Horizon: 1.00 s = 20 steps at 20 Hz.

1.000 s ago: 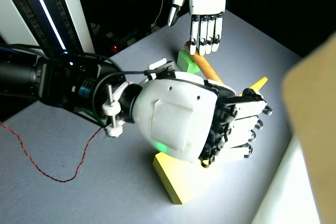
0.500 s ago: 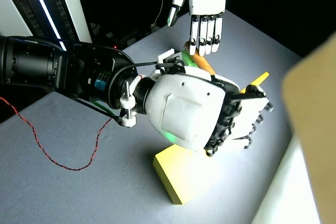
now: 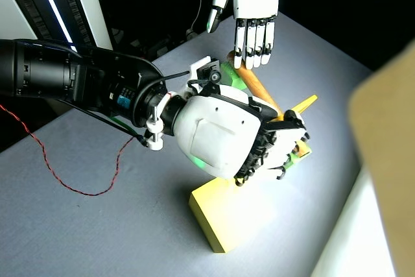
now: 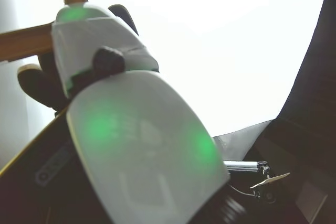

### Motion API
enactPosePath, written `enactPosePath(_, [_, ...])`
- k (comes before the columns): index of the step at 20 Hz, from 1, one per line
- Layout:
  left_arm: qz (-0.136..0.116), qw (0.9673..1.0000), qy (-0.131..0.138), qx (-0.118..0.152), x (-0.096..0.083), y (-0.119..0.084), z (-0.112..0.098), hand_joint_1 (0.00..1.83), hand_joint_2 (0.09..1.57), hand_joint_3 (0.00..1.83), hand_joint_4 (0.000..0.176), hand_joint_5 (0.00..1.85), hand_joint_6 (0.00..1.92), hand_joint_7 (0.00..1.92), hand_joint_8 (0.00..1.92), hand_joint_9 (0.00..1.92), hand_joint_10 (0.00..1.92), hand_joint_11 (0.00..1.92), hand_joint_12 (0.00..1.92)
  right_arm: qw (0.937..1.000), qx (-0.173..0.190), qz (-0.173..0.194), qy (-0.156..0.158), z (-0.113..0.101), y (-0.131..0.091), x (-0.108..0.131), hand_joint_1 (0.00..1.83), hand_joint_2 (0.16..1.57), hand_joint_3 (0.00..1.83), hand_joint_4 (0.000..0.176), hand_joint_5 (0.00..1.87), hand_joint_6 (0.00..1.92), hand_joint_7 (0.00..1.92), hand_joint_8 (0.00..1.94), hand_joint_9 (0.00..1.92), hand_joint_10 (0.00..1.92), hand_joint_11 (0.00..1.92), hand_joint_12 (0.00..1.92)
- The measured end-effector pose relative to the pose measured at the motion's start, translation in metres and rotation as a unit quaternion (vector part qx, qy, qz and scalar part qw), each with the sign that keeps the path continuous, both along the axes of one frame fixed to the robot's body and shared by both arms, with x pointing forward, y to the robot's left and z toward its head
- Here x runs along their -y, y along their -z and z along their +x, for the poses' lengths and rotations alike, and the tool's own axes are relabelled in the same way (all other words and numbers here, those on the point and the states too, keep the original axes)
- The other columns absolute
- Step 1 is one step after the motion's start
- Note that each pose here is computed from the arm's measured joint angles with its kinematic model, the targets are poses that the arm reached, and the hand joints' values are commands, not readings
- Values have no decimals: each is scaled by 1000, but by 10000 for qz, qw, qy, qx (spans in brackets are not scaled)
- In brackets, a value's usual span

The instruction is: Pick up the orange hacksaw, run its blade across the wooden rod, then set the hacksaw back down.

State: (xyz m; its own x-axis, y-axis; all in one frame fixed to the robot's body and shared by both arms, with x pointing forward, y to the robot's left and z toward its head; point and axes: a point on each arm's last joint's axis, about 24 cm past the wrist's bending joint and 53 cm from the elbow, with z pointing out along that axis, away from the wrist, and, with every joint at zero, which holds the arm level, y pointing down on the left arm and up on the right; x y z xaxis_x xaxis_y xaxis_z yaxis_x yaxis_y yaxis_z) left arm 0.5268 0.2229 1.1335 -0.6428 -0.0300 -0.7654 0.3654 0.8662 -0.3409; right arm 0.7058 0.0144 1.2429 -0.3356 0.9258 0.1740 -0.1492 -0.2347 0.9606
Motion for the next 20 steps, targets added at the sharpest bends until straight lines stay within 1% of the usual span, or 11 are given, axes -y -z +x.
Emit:
enactPosePath(2, [-1,10000,1,-1,0,0,0,0,1229,1,0,282,1,265,1,238,5,0,516,10000,18,-61,-10,-2,2,0,1365,1132,0,0,894,933,967,1026,900,1359,701,1559])
enactPosePath(5, [-4,10000,-1,2,0,0,0,0,1226,0,0,285,4,272,4,244,4,0,537,9998,-31,-196,25,-4,12,1,1361,1148,2,0,834,1013,941,1078,877,1393,661,1604])
enactPosePath(6, [-3,10000,-1,4,0,0,0,0,1226,0,0,294,5,284,6,255,6,0,562,9997,-85,-230,33,-5,15,0,1363,1144,0,0,858,978,950,1070,878,1385,660,1609])
enactPosePath(8, [-3,10000,-6,5,0,0,0,0,1224,0,0,284,0,280,1,250,1,0,554,9993,-35,-366,-21,-10,16,-7,1363,1141,0,0,878,951,954,1062,873,1395,648,1635])
enactPosePath(10, [-4,10000,-8,6,0,0,1,0,1226,0,0,303,4,297,4,255,1,0,593,9991,-48,-411,-99,-14,19,-15,1363,1141,0,0,867,964,967,1038,870,1405,643,1640])
enactPosePath(12, [3,10000,-14,4,0,0,1,0,1227,0,0,300,1,288,1,241,6,0,539,9985,-70,-535,-134,-17,23,-24,1367,1130,0,0,908,912,985,1017,880,1377,670,1626])
enactPosePath(13, [3,10000,-14,3,0,0,1,0,1227,0,0,301,1,290,1,247,6,0,565,9982,-135,-574,-113,-18,26,-26,1366,1129,0,0,912,910,977,1027,886,1368,687,1609])
enactPosePath(14, [2,10000,-12,-5,1,1,0,0,1230,1,0,300,1,290,1,250,6,0,571,9981,-227,-574,-76,-19,31,-28,1362,1144,3,0,863,977,951,1071,864,1403,652,1649])
enactPosePath(16, [-7,10000,-12,-3,1,1,1,0,1227,0,0,318,4,307,3,265,5,0,660,9980,-316,-553,16,-19,35,-29,1366,1136,0,0,879,953,980,1026,873,1389,634,1667])
enactPosePath(17, [-5,10000,-15,-4,1,1,1,0,1226,0,0,318,3,309,3,267,5,0,668,9978,-357,-546,78,-20,37,-29,1367,1130,0,0,903,922,988,1014,875,1379,641,1658])
enactPosePath(20, [10,10000,-27,-7,0,1,1,0,1221,0,0,289,1,274,1,233,1,0,587,9968,-556,-507,261,-21,46,-28,1358,1145,1,0,873,981,948,1061,859,1409,647,1646])
